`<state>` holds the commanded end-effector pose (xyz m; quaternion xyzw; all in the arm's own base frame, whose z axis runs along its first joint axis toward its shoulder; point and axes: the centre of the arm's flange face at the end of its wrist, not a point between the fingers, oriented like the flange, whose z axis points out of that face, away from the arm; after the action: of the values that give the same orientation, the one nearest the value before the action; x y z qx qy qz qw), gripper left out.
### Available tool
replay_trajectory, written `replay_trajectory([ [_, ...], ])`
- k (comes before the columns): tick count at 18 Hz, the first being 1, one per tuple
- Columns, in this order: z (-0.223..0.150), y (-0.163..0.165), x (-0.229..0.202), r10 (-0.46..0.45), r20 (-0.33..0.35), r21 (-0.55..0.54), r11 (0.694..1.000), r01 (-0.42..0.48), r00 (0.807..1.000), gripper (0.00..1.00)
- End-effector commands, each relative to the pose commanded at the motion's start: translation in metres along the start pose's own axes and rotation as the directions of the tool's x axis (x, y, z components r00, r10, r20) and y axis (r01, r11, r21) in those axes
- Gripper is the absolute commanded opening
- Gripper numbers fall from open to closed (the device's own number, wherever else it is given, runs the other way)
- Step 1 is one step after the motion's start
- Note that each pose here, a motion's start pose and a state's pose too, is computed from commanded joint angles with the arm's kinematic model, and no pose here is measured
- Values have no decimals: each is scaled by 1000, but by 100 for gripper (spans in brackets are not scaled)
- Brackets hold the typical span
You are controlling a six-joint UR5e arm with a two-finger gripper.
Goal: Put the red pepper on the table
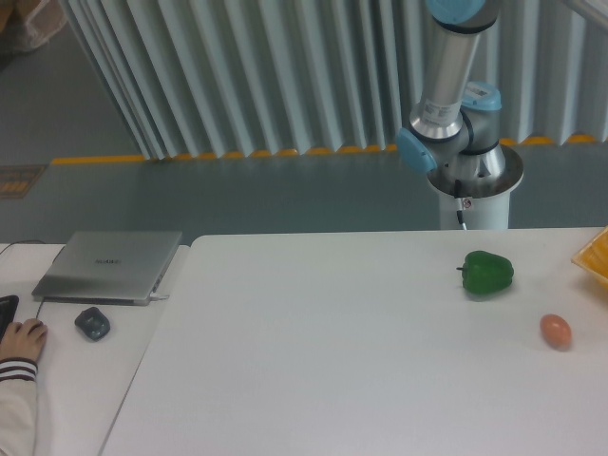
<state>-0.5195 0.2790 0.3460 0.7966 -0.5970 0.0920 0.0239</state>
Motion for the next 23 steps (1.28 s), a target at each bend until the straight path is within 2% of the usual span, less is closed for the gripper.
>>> replay_trajectory([
  [1,-12,-8,2,-42,40,14,999,42,998,55],
  [3,-25,-17,-1,-126,79,59,991,121,989,55],
  [7,-41,-44,-26,-191,89,72,980,185,978,55],
  [10,-48,-82,-57,-288,85,63,957,284,954,55],
  [12,-49,-102,-71,-324,83,63,946,319,942,55],
  [15,-51,-130,-95,-415,93,58,910,411,905,55],
  [17,-52,-144,-107,-435,120,49,901,432,893,55],
  [22,-51,-159,-116,-486,118,55,874,483,866,55],
  [23,-52,-165,-120,-522,118,59,853,519,845,55],
])
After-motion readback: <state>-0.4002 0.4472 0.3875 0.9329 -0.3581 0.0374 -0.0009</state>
